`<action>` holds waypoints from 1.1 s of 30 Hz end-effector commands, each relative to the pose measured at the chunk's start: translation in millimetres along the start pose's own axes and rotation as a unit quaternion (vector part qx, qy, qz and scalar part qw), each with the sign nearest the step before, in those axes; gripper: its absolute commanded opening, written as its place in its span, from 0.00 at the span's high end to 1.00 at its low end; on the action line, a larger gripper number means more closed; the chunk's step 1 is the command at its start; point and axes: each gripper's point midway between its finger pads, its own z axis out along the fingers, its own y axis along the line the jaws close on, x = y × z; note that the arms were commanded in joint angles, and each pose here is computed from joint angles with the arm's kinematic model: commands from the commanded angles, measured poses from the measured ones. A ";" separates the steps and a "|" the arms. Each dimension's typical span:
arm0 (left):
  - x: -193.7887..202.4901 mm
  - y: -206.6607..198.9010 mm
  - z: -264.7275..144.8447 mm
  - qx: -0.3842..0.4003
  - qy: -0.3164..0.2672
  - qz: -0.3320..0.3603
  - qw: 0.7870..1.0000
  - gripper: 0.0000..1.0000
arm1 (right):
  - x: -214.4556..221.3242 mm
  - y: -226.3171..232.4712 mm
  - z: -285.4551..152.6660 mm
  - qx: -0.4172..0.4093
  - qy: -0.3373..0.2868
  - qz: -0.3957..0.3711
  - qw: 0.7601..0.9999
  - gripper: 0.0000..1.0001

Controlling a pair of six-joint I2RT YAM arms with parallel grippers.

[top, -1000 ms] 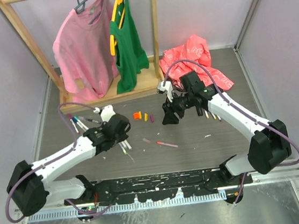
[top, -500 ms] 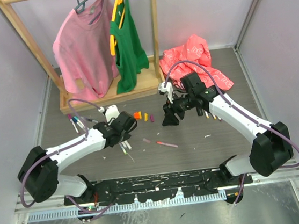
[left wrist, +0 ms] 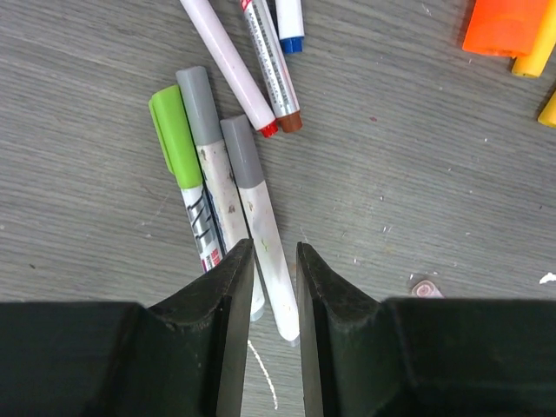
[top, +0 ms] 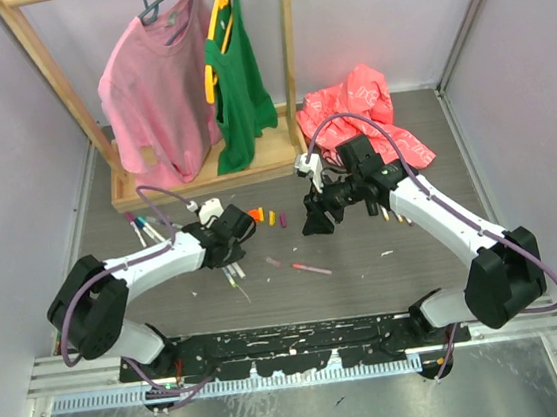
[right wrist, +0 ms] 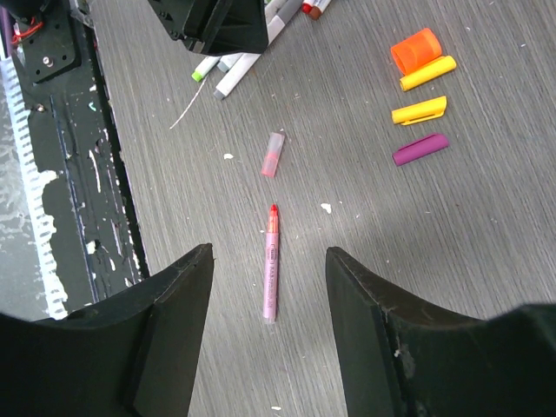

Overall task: Open the pen caps
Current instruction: Pick up the pen from the center of the board.

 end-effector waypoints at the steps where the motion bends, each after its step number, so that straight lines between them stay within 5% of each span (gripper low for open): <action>1: -9.2 -17.9 2.3 0.029 0.003 -0.028 0.999 0.73 | -13.1 3.5 -3.1 -0.006 -0.022 -0.024 0.999 0.40; 26: 18.0 -4.2 9.5 -0.012 0.077 -0.033 0.996 0.71 | -15.7 6.8 -6.0 -0.009 -0.026 -0.028 0.999 0.40; 33: 14.4 1.2 3.4 -0.023 0.074 -0.029 0.997 0.82 | -16.9 8.4 -7.3 -0.009 -0.028 -0.030 0.999 0.40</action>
